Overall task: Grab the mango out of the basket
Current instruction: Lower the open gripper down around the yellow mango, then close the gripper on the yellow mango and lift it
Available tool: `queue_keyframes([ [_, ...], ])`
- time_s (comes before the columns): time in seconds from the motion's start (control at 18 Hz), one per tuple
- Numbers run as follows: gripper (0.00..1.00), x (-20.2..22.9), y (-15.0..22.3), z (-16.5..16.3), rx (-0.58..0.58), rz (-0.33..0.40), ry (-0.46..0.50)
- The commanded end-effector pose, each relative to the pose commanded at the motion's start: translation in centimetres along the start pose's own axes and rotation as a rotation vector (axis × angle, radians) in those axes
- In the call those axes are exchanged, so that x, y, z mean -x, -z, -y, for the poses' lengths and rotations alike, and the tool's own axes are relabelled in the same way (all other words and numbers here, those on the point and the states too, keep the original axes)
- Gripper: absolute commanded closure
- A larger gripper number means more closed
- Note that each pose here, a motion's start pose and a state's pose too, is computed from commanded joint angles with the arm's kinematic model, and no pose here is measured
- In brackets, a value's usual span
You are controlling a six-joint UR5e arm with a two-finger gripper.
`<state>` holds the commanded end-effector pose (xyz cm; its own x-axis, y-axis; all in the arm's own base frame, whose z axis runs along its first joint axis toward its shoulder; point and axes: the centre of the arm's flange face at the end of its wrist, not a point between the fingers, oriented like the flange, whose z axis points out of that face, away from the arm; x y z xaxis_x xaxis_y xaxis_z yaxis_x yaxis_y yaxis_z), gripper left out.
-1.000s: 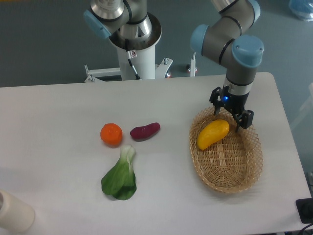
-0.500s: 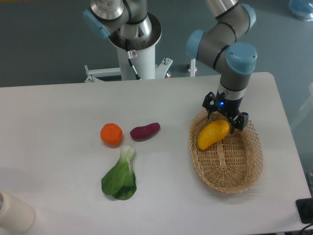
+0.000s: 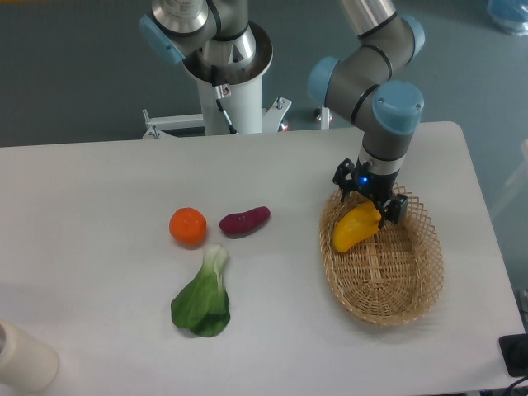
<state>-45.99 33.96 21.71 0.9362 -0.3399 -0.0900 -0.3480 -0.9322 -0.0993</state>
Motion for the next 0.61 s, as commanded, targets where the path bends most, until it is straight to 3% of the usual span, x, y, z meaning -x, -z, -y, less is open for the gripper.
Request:
queue_keyframes([
  [0.22, 0.02, -0.03, -0.3, 0.31, 0.0, -0.004, -0.006],
  [0.33, 0.26, 0.27, -0.01, 0.35, -0.001, 0.008, -0.015],
  [0.44, 0.38, 0.37, 0.09, 0.37, -0.001, 0.01, -0.018],
  [0.61, 0.48, 0.58, 0.37, 0.32, -0.001, 0.018, -0.019],
])
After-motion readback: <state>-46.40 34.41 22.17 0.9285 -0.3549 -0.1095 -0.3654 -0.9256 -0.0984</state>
